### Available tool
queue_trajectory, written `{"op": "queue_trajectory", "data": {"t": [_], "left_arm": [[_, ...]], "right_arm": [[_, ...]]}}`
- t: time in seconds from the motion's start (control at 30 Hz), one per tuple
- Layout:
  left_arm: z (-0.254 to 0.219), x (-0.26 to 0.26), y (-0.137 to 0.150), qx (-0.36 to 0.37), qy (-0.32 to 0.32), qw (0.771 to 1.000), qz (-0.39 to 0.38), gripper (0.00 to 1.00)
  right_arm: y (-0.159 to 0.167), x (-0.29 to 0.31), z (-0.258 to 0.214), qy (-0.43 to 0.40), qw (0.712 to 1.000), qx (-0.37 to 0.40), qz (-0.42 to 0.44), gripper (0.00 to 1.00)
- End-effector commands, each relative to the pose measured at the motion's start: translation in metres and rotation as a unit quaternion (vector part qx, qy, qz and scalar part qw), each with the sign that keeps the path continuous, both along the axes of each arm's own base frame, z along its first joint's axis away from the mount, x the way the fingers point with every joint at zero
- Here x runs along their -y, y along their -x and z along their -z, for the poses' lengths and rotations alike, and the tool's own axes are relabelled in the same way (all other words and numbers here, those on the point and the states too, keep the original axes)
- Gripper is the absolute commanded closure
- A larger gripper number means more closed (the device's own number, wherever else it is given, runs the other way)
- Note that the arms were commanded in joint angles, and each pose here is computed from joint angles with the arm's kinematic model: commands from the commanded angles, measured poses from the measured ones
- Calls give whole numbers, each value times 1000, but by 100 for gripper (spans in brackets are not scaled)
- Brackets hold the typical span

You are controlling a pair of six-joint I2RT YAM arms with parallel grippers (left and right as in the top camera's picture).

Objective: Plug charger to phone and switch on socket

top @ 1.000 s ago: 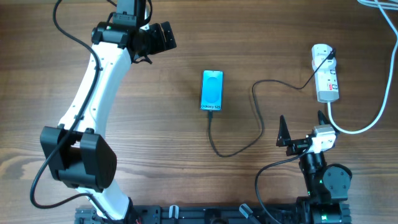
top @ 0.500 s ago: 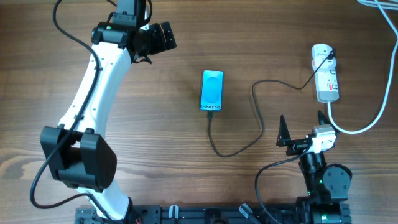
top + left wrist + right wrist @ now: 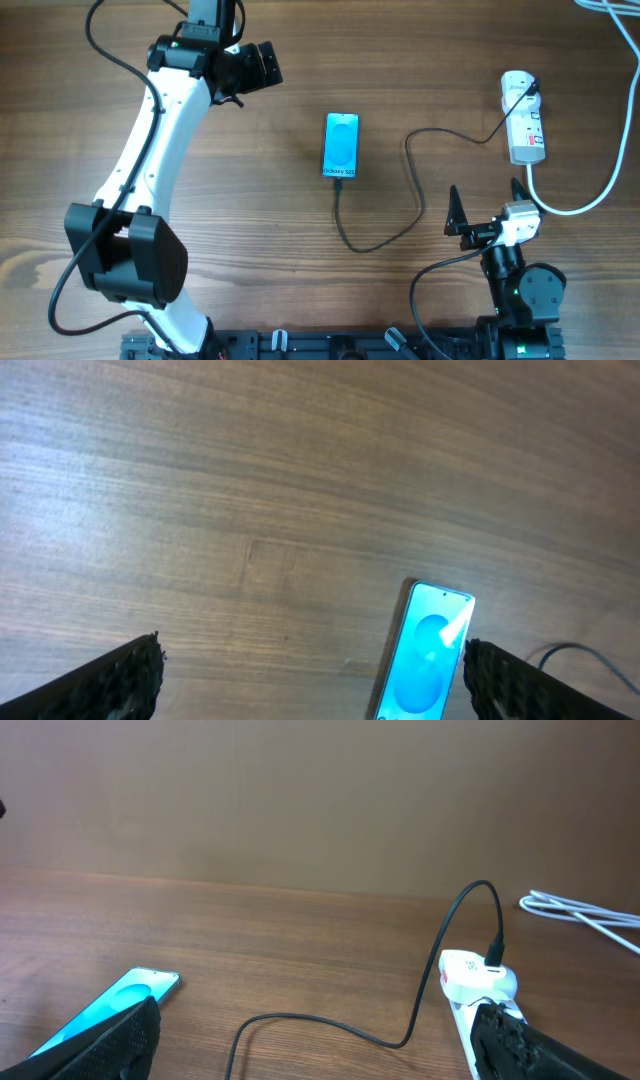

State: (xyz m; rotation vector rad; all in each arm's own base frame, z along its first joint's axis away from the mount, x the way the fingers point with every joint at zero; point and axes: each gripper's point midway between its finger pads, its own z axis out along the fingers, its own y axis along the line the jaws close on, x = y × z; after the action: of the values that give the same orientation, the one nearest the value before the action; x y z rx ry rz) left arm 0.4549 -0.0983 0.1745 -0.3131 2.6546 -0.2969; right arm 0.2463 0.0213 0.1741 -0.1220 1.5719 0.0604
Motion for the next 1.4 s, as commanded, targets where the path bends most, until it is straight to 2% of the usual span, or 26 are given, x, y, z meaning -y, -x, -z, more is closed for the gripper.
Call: {"op": "queue_trajectory", "data": {"t": [0.0, 0.23, 0.43, 0.67, 0.8, 0.9, 1.17, 1.37], "left_arm": [[2, -7, 3, -5, -13, 1000, -8, 0], [-10, -16, 12, 44, -19, 999, -19, 0], [-8, -45, 62, 51, -31, 997, -45, 0], [-3, -86, 118, 107, -26, 989, -96, 0], [-6, -90, 138, 149, -21, 983, -102, 0], [-16, -90, 145, 210, -12, 972, -104, 0], [-17, -88, 172, 313, 10, 945, -99, 0], [-20, -88, 199, 402, 25, 910, -96, 0]], "right_arm": [[1, -3, -2, 3, 1000, 7, -8, 0], [1, -3, -2, 3, 1000, 7, -8, 0], [1, -3, -2, 3, 1000, 7, -8, 0], [1, -3, -2, 3, 1000, 7, -8, 0], [1, -3, -2, 3, 1000, 7, -8, 0], [1, -3, -2, 3, 1000, 7, -8, 0], [1, -3, -2, 3, 1000, 7, -8, 0], [1, -3, -2, 3, 1000, 7, -8, 0]]}}
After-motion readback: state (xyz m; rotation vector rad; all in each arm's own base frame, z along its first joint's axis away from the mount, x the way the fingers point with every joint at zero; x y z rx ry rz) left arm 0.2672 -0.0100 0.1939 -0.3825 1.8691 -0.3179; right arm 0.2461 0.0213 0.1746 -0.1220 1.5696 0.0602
